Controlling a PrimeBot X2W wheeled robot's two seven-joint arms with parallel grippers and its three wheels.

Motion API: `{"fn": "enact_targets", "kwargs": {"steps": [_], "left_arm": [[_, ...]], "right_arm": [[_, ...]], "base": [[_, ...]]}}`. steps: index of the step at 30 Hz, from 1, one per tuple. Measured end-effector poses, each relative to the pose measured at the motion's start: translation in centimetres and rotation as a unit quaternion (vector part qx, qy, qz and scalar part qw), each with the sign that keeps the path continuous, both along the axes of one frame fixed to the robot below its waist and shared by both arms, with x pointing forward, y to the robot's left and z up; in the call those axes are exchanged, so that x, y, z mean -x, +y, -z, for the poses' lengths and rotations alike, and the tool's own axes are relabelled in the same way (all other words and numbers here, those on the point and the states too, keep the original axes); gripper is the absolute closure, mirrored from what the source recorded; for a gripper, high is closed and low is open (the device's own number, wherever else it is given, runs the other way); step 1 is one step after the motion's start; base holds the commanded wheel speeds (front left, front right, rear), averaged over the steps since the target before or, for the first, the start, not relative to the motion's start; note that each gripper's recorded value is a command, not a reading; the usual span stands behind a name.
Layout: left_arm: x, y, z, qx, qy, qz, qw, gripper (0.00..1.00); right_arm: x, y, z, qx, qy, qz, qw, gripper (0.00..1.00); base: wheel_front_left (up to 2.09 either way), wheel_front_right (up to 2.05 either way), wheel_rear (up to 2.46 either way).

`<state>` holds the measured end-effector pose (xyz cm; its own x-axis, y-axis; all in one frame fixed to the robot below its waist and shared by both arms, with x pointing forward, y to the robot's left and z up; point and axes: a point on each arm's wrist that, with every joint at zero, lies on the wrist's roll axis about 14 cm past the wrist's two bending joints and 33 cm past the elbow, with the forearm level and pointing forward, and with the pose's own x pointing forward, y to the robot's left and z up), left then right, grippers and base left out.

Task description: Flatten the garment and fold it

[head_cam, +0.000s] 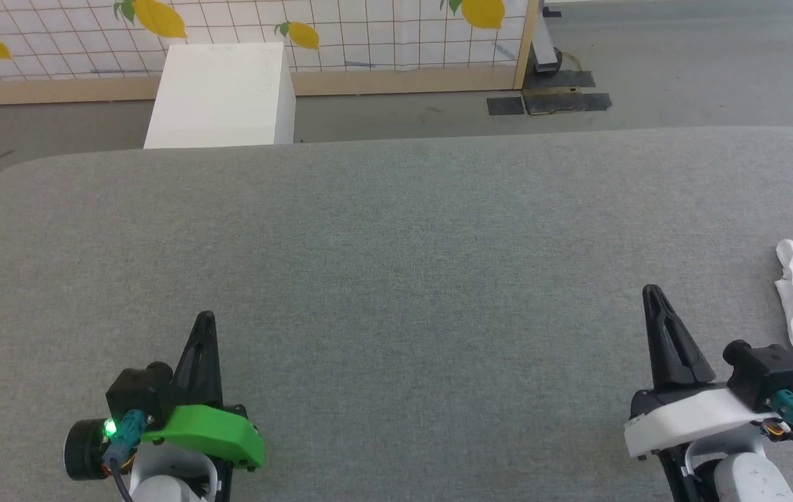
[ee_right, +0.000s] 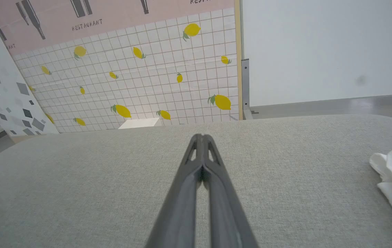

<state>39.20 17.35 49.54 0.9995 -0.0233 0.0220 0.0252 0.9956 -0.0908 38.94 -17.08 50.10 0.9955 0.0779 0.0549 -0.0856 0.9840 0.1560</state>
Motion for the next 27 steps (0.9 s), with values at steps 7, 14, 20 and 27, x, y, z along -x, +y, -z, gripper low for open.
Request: {"fn": "enact_targets", "kwargs": {"steps": [7, 14, 20, 27], "left_arm": [[0.03, -0.02, -0.28, -0.003, 0.000, 0.001, 1.000, 1.00], [0.09, -0.02, -0.65, -0.007, -0.003, 0.001, 1.000, 1.00], [0.19, 0.00, -0.81, -0.009, -0.002, 0.001, 1.000, 1.00], [0.32, 0.00, -0.92, -0.013, 0.001, 0.002, 1.000, 1.00]], "right_arm": [[0.05, 0.10, -0.24, 0.006, 0.000, -0.003, 1.000, 1.00], [0.14, 0.20, -0.40, 0.012, 0.002, -0.005, 1.000, 1.00], [0.15, 0.29, -0.66, 0.017, 0.001, -0.007, 1.000, 1.00], [0.21, 0.38, -0.91, 0.024, 0.001, -0.009, 1.000, 1.00]], "base": [[0.00, 0.00, 0.00], [0.00, 0.00, 0.00], [0.00, 0.00, 0.00], [0.00, 0.00, 0.00]]}}
